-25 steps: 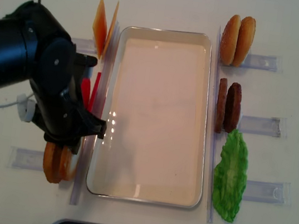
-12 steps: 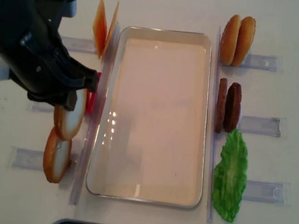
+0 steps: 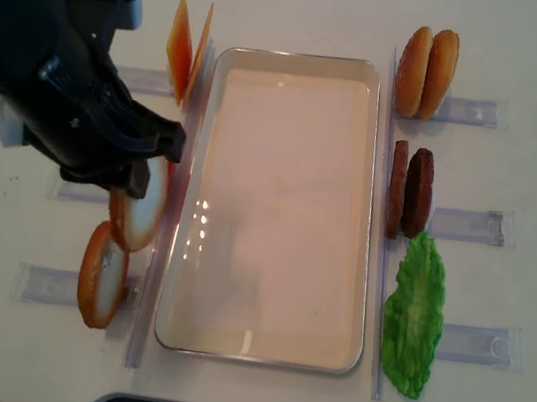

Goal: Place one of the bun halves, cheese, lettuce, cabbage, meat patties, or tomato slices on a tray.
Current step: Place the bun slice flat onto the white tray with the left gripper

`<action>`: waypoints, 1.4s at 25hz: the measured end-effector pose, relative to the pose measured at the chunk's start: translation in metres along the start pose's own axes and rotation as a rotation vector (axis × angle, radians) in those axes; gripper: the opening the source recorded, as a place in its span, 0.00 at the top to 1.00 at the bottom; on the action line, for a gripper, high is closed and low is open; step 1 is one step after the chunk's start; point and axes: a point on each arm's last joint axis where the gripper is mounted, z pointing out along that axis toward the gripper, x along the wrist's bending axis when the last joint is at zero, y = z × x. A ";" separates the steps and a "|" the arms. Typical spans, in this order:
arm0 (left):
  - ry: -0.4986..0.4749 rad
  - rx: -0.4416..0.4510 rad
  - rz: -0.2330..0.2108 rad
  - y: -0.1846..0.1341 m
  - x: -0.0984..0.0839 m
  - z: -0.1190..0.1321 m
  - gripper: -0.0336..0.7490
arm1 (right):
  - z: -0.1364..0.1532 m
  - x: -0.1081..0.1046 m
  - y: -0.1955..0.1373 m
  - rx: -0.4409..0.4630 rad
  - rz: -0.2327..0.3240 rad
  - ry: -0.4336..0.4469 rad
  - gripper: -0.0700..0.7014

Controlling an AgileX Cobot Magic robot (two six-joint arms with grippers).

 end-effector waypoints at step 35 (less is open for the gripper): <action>-0.874 -0.252 -0.210 -0.016 -0.015 0.067 0.80 | 0.000 0.000 0.000 0.000 0.000 0.000 0.52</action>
